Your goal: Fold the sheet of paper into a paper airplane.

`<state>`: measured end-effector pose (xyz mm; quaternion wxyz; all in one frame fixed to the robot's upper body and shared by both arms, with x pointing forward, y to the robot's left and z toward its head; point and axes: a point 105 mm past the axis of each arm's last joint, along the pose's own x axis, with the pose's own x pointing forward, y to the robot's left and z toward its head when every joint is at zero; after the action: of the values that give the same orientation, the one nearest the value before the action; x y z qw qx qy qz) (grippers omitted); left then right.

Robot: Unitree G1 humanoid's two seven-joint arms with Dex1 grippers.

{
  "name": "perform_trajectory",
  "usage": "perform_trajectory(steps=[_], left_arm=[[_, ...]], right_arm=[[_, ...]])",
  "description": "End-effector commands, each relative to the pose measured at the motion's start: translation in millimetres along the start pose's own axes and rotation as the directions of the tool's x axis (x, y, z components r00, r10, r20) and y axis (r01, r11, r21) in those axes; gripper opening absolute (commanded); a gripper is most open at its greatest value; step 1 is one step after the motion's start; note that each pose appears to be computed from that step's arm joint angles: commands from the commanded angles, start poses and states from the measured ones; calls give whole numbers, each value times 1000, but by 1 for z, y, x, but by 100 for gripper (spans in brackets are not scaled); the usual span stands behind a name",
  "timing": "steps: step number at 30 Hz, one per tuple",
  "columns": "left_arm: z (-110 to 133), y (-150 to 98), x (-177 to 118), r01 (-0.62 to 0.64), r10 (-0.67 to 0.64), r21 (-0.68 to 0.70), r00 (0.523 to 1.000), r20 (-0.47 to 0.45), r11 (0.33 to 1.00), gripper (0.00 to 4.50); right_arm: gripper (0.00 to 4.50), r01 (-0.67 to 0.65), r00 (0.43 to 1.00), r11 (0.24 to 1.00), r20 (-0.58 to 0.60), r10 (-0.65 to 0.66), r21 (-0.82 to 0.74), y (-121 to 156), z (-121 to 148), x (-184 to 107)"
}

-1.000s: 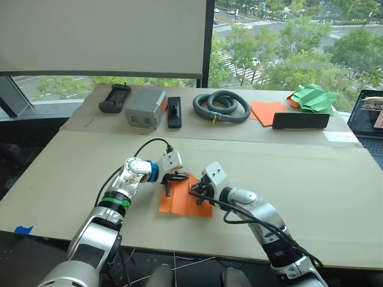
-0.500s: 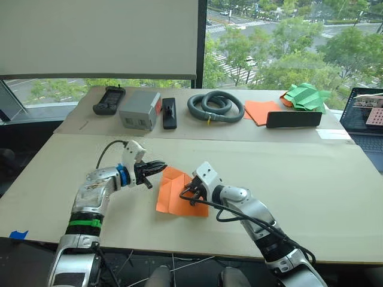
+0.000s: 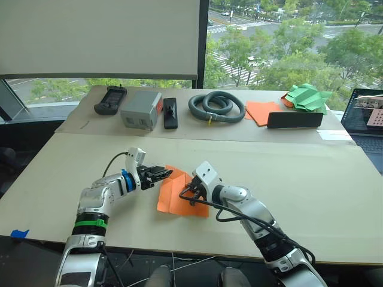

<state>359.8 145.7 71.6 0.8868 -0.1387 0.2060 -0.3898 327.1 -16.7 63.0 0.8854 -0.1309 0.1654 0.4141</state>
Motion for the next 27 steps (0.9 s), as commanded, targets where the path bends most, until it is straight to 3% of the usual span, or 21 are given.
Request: perform_trajectory(steps=[1,8,13,19,27], left_arm=[[9,-1,4,0,0,43,1000,3,999,225],[20,-5,7,17,-20,98,999,27,995,2],[24,-18,6,73,-81,208,996,27,975,2],[3,-35,9,150,-106,481,987,-118,863,2],[-8,-29,13,151,-67,532,983,-173,833,2]], right_arm=[[0,19,998,1000,-60,-18,12,-2,-15,1],[0,26,998,999,-57,-25,18,-1,-15,0],[0,32,998,999,-57,-31,23,-1,-15,0],[0,54,998,997,-39,-52,56,-6,-11,-1],[0,70,997,993,26,-73,92,-12,4,-3]])
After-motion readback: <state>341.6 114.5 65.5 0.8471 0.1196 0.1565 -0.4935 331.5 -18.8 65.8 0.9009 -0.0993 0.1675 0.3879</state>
